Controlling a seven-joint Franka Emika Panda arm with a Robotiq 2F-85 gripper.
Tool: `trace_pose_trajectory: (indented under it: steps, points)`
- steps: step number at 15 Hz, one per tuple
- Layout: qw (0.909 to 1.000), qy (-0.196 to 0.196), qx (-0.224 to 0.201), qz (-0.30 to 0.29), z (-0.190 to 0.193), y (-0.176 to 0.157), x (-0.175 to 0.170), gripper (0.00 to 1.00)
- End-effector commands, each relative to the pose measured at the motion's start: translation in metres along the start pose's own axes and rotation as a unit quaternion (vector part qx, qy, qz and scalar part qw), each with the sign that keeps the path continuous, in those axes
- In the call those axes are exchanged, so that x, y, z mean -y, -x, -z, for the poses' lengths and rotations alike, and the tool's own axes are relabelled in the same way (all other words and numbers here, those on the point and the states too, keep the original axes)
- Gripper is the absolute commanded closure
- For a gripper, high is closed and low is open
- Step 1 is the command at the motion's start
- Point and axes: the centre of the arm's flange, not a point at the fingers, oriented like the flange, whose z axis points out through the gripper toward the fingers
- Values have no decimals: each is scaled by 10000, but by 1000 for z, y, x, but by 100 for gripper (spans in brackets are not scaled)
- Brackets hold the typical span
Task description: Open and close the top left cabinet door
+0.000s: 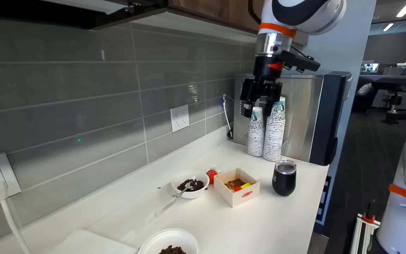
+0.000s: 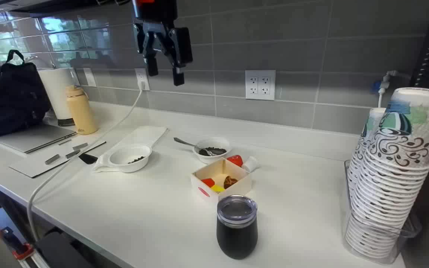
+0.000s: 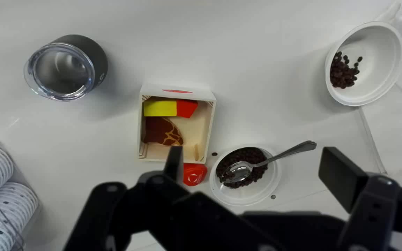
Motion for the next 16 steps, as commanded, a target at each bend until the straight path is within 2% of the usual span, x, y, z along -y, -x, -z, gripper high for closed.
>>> trace_pose_trajectory:
  steps: [1,10,13,16]
  points:
    - [10000,-1,-8,1,1,0,0,0]
    - [10000,-2,-19,2,2,0,0,0]
    - [9995,267,-138,-78,7,12,-9,0]
    - [9978,550,-269,-241,31,32,-31,0]
